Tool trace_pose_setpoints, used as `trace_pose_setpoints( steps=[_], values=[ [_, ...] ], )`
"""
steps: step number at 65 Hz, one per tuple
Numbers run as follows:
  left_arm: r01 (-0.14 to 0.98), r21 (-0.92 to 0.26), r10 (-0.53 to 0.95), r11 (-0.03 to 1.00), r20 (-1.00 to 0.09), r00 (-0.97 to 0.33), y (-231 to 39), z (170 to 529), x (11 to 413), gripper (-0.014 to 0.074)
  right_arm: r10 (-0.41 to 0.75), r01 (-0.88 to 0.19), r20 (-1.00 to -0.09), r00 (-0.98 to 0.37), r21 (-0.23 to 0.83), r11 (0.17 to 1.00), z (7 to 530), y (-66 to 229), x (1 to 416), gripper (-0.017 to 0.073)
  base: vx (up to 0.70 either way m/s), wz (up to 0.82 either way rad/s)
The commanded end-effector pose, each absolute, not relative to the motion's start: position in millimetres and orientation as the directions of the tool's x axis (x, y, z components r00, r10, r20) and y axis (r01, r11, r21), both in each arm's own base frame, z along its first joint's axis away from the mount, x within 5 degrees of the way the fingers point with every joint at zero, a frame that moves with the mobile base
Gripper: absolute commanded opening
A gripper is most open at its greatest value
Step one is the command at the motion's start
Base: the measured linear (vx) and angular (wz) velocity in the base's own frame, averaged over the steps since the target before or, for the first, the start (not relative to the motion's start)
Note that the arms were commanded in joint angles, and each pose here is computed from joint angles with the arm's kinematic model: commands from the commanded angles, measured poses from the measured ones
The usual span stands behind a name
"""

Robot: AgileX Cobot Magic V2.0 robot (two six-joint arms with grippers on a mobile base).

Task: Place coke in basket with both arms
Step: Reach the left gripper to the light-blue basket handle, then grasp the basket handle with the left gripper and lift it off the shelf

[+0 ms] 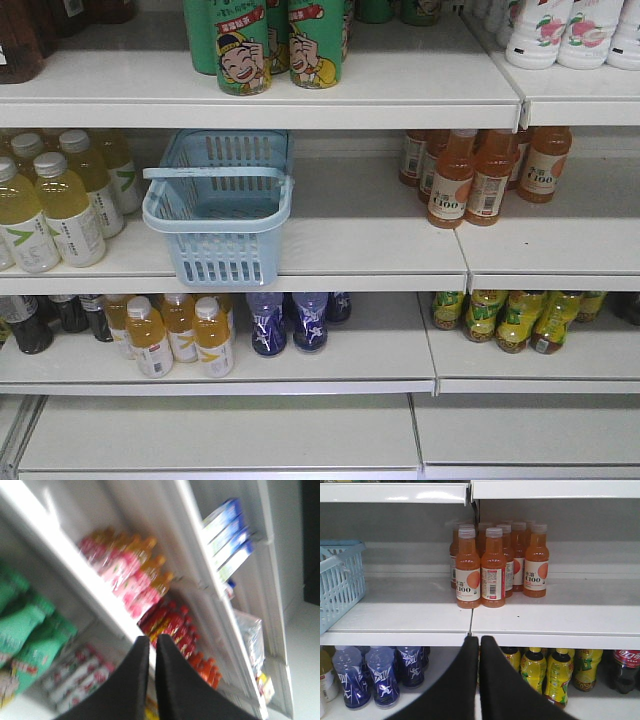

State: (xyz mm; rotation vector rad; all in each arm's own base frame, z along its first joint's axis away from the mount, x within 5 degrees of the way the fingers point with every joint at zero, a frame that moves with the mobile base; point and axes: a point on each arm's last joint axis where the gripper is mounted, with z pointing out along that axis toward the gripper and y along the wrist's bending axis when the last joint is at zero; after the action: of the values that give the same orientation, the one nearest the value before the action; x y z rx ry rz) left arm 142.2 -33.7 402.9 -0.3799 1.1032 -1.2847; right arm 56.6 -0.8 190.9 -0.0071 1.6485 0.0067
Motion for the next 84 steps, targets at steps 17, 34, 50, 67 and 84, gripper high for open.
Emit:
trace_pose_setpoints(
  steps=[17, 34, 50, 67, 84],
  values=[
    [0.421, -0.903, -0.852, 0.09, -0.289, -0.436, -57, 335, 243, 0.0382, -0.018, -0.018, -1.0, -0.005, -0.017, 1.0, 195, 0, 56, -0.0004, 0.0, 0.0],
    [0.216, -0.976, -0.854, 0.027, -0.135, -0.502, -60, 270, 296, 0.0477, -0.018, -0.018, -1.0, -0.005, -0.017, 1.0, 195, 0, 56, -0.0004, 0.0, 0.0],
    [0.141, -0.99, -0.861, -0.014, -0.06, -0.505, -62, 238, 349, 0.0477, -0.018, -0.018, -1.0, -0.005, -0.017, 1.0, 195, 0, 56, -0.0004, 0.0, 0.0],
    [0.124, -0.99, -0.864, -0.072, 0.0, -0.503, -64, 225, 392, 0.0477, -0.018, -0.018, -1.0, -0.005, -0.017, 1.0, 195, 0, 56, -0.0004, 0.0, 0.0],
    [0.083, -0.989, -0.862, -0.118, 0.061, -0.503, -65, 211, 420, 0.0477, -0.018, -0.018, -1.0, -0.005, -0.017, 1.0, 195, 0, 56, -0.0004, 0.0, 0.0]
  ],
)
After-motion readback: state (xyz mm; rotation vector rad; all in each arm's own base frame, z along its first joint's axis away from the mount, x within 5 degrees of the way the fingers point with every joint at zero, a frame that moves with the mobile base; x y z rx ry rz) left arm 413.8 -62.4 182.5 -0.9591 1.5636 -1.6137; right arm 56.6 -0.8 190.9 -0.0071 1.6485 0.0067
